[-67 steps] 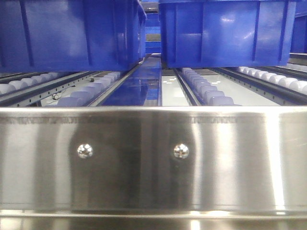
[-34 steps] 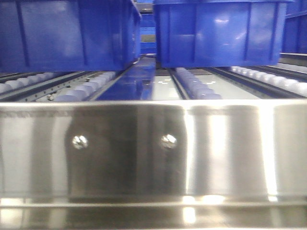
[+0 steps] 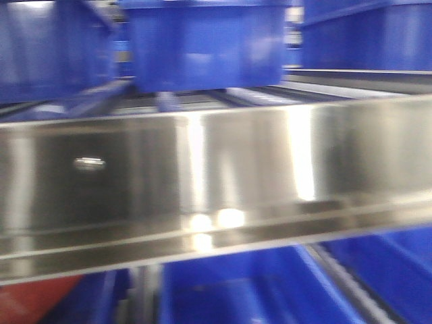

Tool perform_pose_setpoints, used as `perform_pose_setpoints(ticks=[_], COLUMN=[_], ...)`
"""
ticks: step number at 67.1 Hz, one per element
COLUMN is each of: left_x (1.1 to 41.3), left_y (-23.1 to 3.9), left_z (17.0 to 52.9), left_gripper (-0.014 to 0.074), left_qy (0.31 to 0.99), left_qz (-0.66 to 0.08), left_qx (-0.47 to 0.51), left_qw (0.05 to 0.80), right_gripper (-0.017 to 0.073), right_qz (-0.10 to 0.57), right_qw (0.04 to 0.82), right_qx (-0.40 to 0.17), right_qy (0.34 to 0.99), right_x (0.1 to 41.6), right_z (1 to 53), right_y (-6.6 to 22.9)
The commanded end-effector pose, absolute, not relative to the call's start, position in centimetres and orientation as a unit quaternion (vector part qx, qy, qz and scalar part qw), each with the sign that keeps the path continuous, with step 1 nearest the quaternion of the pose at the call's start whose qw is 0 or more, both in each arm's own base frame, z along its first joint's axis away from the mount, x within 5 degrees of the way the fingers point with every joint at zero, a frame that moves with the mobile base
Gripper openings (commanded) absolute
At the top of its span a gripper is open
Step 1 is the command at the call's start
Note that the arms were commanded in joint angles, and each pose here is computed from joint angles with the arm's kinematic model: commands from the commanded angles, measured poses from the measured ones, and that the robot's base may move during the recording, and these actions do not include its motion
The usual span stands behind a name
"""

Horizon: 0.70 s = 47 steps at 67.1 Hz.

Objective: Move blue bin to conveyor side
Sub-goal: 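Drive the base to the conveyor while holding the bin with both grippers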

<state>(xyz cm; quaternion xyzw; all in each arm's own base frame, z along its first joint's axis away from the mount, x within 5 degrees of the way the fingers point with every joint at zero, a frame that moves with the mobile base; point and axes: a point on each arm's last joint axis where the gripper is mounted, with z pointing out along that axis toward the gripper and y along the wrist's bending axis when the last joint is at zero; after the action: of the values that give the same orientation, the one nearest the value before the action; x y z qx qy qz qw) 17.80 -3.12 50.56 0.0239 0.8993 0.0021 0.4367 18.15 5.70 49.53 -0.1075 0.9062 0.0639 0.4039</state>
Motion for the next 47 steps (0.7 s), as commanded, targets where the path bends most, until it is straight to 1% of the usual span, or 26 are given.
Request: perform_pose_setpoints(ticks=[1,17,47], left_x=[17.40,17.40,17.40], left_y=[-3.56,-3.56,-3.56], left_z=[52.05,52.05,52.05], left_gripper=[-0.0017,-0.0017,-0.0017], left_qy=[0.870,0.870,0.870], left_qz=[-0.025,-0.025,-0.025], left_qx=[0.038,0.038,0.038], left_qw=[0.491,0.491,0.491], right_gripper=[-0.0077,-0.0077,-0.0077], right_qz=[0.077,0.080,0.080], right_qw=[0.465,0.484,0.484], right_qx=[-0.115,-0.114,-0.114], right_qy=[0.875,0.864,0.864], right_x=[17.89,18.09,18.09], right_z=[51.10,51.43,51.43], right_y=[5.74,5.81,5.81])
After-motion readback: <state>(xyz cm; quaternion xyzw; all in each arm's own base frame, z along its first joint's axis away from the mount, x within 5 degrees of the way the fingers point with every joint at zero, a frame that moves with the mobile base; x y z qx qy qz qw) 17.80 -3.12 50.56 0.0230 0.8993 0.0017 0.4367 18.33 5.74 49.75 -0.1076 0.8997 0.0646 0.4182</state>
